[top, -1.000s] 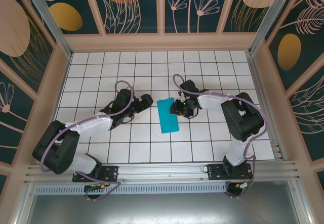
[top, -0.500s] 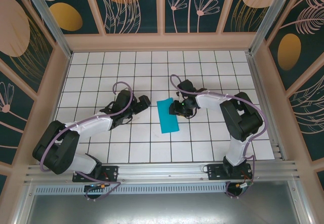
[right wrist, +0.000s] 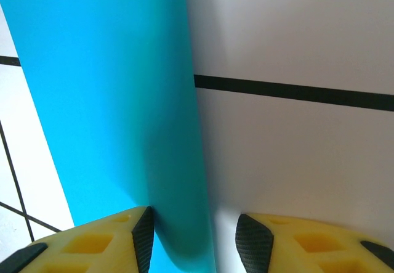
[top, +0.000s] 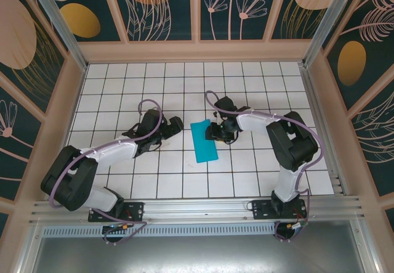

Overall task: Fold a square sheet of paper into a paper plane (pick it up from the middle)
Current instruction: Fold the square sheet of paper in half at the center of the table, then hold the square sheet of paper at the center of the table.

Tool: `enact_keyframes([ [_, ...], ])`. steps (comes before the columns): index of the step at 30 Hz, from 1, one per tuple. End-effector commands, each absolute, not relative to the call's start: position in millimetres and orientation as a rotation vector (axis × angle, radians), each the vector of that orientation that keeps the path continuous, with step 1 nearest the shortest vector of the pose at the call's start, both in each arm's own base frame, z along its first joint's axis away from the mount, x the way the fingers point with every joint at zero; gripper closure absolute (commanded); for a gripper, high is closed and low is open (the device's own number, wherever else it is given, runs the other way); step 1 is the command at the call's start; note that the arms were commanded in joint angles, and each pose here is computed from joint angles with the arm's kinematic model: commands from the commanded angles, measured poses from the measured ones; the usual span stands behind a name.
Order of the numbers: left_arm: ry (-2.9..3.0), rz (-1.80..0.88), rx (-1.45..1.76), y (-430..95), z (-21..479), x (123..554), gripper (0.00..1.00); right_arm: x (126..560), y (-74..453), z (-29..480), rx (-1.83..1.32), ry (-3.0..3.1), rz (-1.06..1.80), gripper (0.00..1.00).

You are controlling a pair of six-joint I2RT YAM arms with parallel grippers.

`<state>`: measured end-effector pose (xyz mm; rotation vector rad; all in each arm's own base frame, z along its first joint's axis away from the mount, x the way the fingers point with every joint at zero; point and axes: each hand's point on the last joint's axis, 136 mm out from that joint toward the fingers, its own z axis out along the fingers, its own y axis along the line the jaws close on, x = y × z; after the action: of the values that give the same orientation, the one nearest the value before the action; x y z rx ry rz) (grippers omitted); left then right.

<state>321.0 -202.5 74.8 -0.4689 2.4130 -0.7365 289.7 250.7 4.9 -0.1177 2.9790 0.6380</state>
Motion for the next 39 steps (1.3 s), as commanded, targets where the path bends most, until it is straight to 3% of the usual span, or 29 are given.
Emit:
enact_keyframes([
  [1, 2.407, -0.779, -0.425, -211.9, 81.1, 326.8, 0.01, 249.0, 213.1, -95.2, -0.164, 3.171, 0.319, 0.52],
  [13, 2.414, -0.864, -0.405, -223.6, 81.2, 325.1, 0.02, 246.3, 214.1, -99.1, -0.106, 3.2, 0.325, 0.51],
  [25, 2.41, -1.125, -0.291, -265.4, 84.9, 317.1, 0.12, 243.7, 209.3, -103.5, -0.078, 3.222, 0.281, 0.5],
  [33, 2.435, -1.232, -0.23, -293.5, 78.8, 308.7, 0.49, 240.8, 207.1, -106.7, -0.099, 3.228, 0.261, 0.5],
  [39, 2.456, -1.248, -0.208, -303.2, 74.6, 306.7, 0.6, 239.6, 203.4, -109.0, -0.125, 3.23, 0.233, 0.51],
])
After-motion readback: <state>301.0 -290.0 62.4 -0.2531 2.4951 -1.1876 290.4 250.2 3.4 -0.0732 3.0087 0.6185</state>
